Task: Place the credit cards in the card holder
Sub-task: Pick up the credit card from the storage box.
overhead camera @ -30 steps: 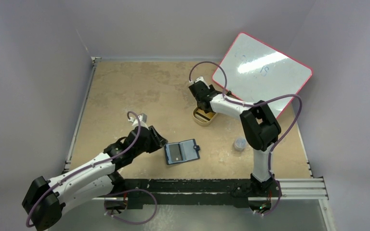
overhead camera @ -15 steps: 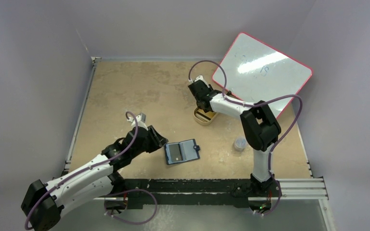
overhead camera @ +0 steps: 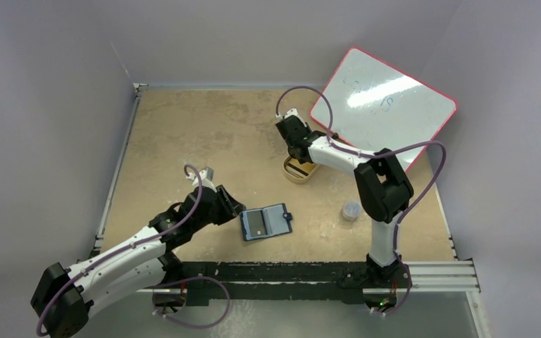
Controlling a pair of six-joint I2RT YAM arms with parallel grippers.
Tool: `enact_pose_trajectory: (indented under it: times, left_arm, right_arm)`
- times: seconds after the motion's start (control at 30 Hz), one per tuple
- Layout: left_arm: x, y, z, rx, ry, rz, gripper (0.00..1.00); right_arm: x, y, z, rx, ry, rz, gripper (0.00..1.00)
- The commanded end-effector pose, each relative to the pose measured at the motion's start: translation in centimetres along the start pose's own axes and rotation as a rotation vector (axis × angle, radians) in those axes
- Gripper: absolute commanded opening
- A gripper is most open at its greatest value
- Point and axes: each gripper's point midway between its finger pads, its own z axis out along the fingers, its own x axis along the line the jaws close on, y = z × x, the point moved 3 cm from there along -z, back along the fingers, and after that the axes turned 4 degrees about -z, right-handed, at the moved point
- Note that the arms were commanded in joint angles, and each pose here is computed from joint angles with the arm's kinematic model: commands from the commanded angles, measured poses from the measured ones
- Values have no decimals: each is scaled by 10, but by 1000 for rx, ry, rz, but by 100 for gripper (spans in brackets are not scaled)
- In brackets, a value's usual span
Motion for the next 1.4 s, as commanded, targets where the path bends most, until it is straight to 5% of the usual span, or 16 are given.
enact_pose_trajectory:
  times: [0.0,0.33,0.5,0.63,0.97,1.37]
  left_arm:
    - [-13,2,0,-5,-58,-21,33]
    - [-16,1,-2,10,-64,-48,33]
    - [-43,8,-8,19,-131,-62,35]
    - [-59,18,-13,6,-138,-34,38]
    - [-135,50,-45,-39,-356,-118,38]
    - [-178,73,-75,-87,-483,-94,41]
  right_arm:
    - [-28,30,-22,-91,-26,104,30]
    - [-20,31,-35,-78,85,163,14]
    - [-5,32,-72,-133,326,272,0]
    - [3,30,-102,-174,490,345,0]
    - [41,49,-227,-574,1294,703,0]
    - [-5,25,-312,-834,1598,906,0]
